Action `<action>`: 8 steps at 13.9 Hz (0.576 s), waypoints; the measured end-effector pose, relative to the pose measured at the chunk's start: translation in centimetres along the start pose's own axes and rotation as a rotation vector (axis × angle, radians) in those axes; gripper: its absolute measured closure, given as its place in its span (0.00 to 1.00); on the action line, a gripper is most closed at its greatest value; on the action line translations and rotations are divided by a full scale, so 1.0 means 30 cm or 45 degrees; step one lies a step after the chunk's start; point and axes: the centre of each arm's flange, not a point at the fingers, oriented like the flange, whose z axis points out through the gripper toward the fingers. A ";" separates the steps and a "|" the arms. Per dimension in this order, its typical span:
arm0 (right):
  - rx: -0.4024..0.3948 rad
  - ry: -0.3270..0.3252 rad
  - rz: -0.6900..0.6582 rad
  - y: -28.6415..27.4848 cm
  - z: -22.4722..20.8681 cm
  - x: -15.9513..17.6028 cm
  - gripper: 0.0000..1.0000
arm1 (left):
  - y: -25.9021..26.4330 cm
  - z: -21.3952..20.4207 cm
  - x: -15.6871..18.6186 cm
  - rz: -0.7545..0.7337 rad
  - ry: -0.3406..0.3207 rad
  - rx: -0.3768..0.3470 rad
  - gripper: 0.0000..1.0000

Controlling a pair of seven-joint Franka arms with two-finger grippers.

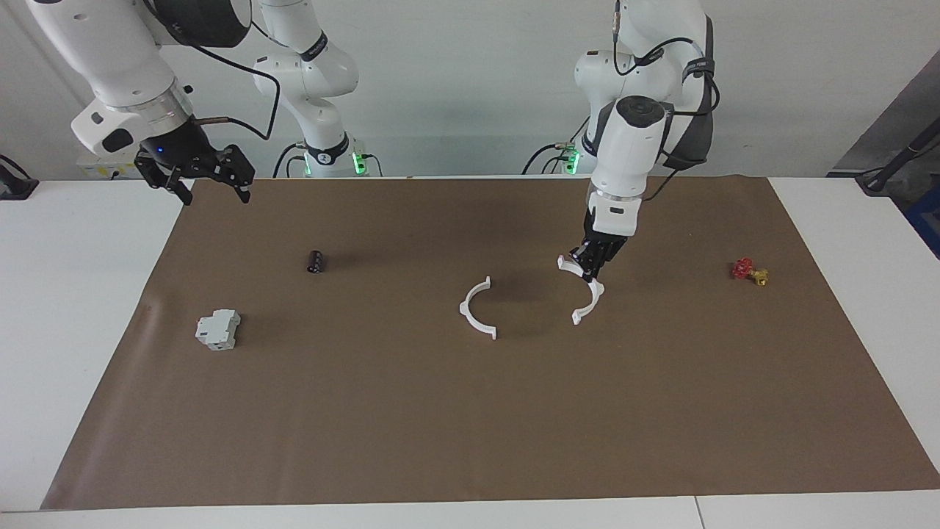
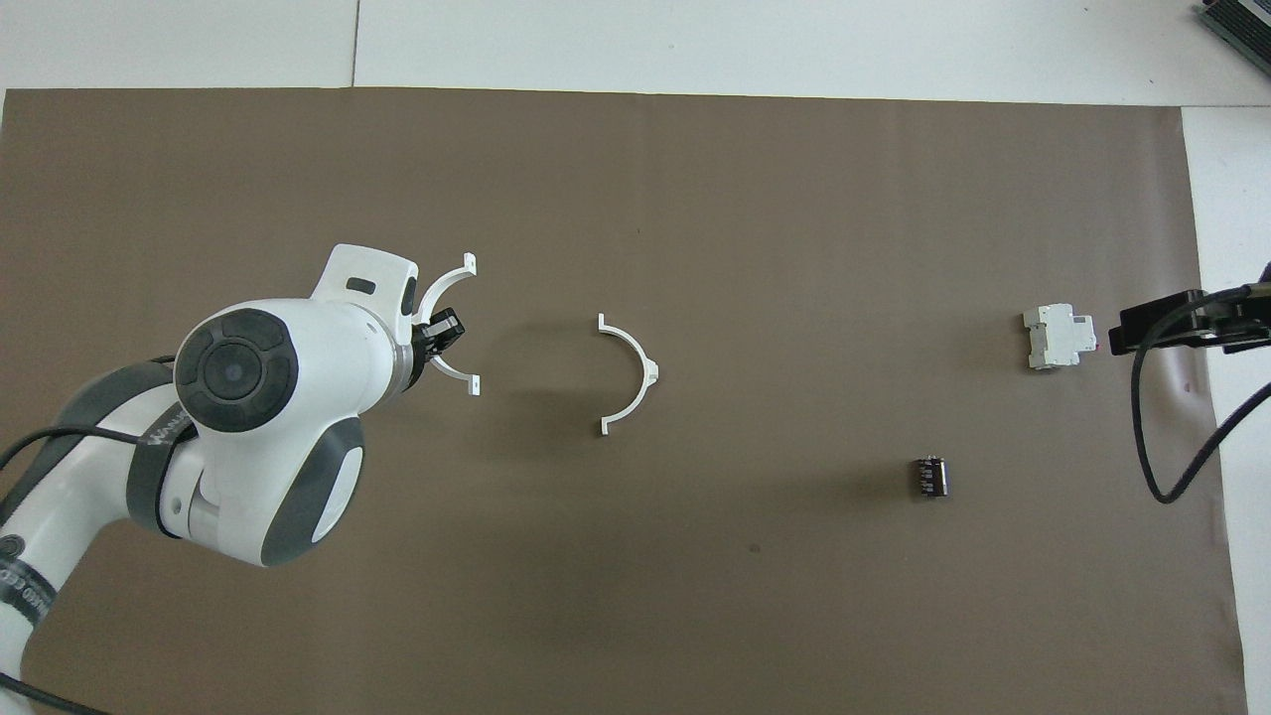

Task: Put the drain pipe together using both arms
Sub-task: 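Carry the pipe half toward the placed half with the left gripper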

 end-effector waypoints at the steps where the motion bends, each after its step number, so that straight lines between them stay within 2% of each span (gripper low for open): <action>1: 0.000 0.000 0.000 0.000 0.000 0.000 0.00 | 0.004 0.024 -0.018 0.008 -0.006 0.003 0.93; 4: 0.000 0.000 0.000 0.000 0.000 0.000 0.00 | 0.054 0.091 -0.071 0.038 -0.012 -0.010 0.93; 8: 0.000 0.000 0.000 0.000 0.000 0.000 0.00 | 0.118 0.218 -0.174 0.079 -0.059 0.023 0.93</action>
